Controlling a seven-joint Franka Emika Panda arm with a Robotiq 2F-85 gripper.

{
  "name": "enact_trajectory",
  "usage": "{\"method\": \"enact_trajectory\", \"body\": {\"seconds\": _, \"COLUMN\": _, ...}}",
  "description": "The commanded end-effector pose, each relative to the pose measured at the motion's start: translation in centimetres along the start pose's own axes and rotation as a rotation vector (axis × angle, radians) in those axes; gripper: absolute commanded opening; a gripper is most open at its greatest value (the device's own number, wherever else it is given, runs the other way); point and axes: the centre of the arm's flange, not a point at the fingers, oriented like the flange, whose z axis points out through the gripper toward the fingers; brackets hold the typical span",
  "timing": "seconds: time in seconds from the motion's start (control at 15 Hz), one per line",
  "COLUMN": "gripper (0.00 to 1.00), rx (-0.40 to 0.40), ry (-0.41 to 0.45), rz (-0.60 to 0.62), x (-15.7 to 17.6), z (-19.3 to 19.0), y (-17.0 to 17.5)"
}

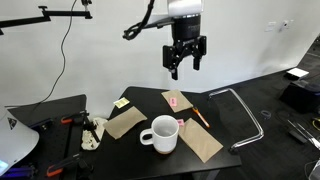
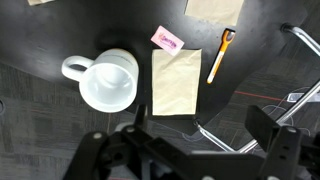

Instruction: Pick up the pen and put it in the cup

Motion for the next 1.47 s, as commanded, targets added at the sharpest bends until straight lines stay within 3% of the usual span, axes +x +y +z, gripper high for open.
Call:
{"method": "enact_trajectory", "body": {"seconds": 0.0, "gripper": 1.0, "rx": 0.006, "ry": -0.002, "rz": 0.004, "x": 0.1, "z": 0.4, "y": -0.3}}
{"method": "enact_trajectory", "body": {"seconds": 0.53, "gripper": 1.0, "rx": 0.009, "ry": -0.005, "rz": 0.004, "x": -0.1, "z": 0.8, "y": -0.8}}
{"method": "enact_trajectory", "body": {"seconds": 1.0, "gripper": 1.0, "rx": -0.07, "ry": -0.065, "rz": 0.059, "x": 1.1, "z": 5.9, "y": -4.2}}
{"method": "enact_trajectory", "body": {"seconds": 1.4, "gripper": 1.0, "rx": -0.089, "ry": -0.101, "rz": 0.087, "x": 1.6, "z": 10.5, "y": -6.5}}
